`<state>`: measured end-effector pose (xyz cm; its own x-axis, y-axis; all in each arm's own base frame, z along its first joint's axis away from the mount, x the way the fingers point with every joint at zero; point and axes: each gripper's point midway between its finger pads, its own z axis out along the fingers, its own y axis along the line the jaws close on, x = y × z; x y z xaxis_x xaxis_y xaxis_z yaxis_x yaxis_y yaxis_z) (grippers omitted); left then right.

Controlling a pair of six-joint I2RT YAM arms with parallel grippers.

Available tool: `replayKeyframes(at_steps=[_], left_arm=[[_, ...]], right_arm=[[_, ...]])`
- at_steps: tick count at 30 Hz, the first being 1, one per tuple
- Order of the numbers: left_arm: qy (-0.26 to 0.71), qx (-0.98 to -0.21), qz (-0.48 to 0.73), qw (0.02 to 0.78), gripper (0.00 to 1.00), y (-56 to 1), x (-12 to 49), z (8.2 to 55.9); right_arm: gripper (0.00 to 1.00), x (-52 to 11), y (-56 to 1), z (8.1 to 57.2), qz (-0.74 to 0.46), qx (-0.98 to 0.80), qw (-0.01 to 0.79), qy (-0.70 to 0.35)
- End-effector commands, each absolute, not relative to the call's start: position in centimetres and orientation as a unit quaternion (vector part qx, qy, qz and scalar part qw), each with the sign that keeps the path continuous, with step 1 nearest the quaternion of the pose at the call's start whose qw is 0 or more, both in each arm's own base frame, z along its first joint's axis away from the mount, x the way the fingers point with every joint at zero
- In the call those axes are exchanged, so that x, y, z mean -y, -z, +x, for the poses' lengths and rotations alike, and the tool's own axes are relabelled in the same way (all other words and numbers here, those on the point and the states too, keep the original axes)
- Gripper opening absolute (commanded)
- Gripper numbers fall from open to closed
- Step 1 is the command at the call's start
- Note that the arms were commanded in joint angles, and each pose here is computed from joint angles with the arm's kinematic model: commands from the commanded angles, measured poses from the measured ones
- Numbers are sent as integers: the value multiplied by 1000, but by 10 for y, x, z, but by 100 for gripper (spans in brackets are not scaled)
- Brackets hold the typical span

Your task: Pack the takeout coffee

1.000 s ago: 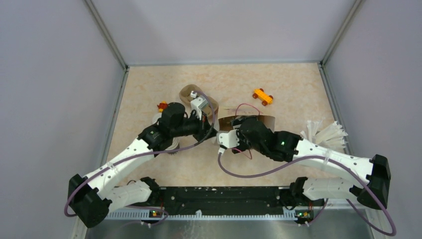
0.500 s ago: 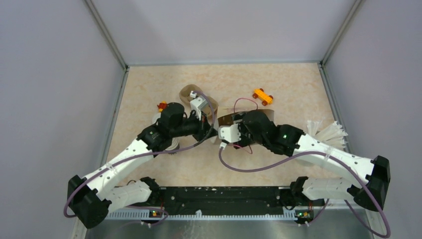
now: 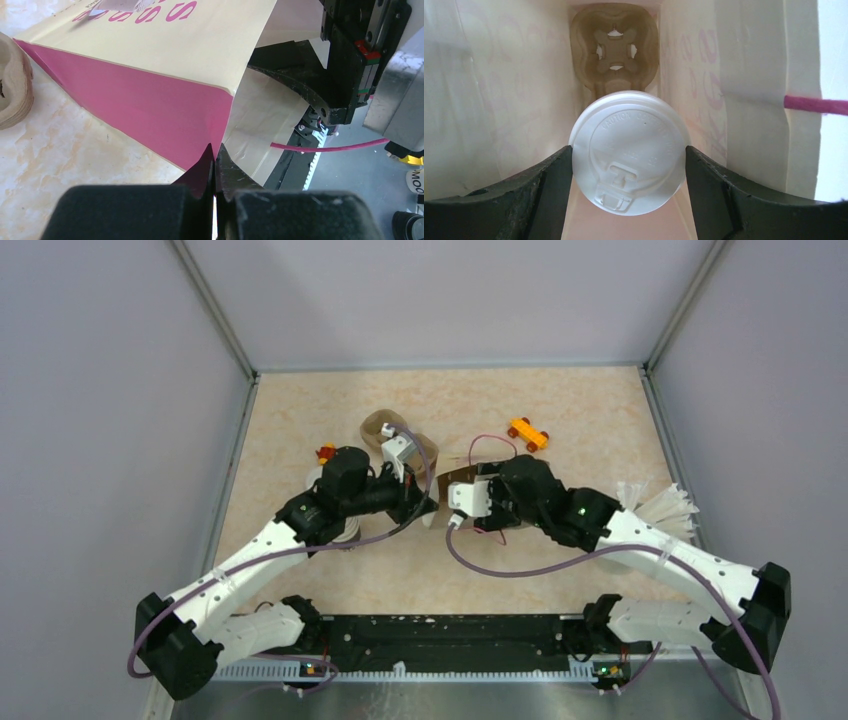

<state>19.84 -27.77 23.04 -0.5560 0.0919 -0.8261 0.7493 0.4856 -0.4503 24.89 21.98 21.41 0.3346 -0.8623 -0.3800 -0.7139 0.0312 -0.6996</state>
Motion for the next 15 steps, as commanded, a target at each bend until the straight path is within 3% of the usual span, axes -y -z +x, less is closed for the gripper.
replayKeyframes(at_steps=[1, 15], left_arm=[[441, -742, 289, 414, 0, -248, 281, 199], [455, -725, 312, 412, 0, -251, 287, 194]], right_arm=[[51, -223, -225, 253, -666, -572, 474, 68], [50, -217, -205, 261, -681, -555, 466, 103]])
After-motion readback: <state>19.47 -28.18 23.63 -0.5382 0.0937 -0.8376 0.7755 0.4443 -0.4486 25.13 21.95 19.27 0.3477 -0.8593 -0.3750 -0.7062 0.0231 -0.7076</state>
